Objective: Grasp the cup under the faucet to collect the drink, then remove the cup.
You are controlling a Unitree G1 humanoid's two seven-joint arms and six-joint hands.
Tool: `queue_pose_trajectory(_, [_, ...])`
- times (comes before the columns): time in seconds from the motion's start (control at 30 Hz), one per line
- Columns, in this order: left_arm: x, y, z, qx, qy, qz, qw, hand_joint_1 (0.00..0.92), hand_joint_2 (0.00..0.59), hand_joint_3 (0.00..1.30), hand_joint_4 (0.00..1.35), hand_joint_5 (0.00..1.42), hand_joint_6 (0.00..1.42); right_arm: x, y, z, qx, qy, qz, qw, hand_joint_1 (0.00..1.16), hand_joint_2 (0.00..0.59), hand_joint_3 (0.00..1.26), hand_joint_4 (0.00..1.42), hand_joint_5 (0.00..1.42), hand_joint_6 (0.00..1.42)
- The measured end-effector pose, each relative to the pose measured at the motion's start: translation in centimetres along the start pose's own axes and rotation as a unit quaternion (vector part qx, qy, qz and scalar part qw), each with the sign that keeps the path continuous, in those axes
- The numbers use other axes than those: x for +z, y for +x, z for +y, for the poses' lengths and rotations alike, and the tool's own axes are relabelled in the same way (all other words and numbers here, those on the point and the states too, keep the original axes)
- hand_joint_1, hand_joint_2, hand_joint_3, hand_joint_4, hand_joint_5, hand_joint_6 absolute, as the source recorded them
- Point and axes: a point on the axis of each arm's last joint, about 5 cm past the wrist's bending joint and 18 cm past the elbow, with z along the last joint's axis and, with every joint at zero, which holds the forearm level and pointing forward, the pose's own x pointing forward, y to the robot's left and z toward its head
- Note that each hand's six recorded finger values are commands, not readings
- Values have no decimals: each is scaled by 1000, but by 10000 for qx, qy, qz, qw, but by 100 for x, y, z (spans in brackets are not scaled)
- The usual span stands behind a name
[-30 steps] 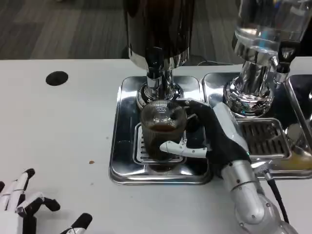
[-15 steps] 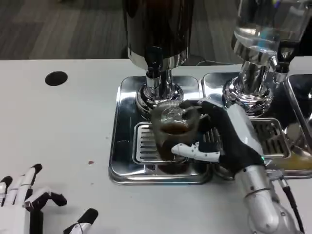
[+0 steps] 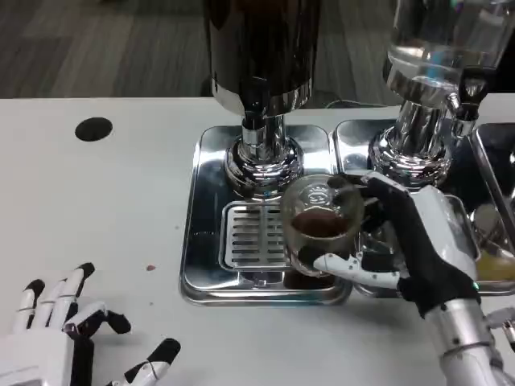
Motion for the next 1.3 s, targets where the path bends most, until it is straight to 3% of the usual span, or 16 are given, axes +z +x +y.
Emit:
queue_pose_trajectory(0.53, [28,-8,-56,-142,-40,-83,9999,0,137,698,94,181,93,-54,-421,-93,-124,-42,339,9993,882,188,684,784,699,643])
queue_pose_trajectory(0.73, [52,-17,-71,-189,-68,-128,9997,0,137,696,94,181,87,-130,-573,-158,-153,-78,492,9986,867,195,684,784,699,641])
queue_pose_trajectory(1.23, [92,8,-92,-215,44,-273,9994,0,134,695,94,181,81,-151,-891,-165,-59,-42,548,9985,865,197,699,778,699,647])
queue_pose_trajectory(1.3, [93,7,-92,-215,41,-274,9994,0,134,695,94,181,81,-146,-919,-157,-15,-94,485,9988,864,197,697,777,699,647])
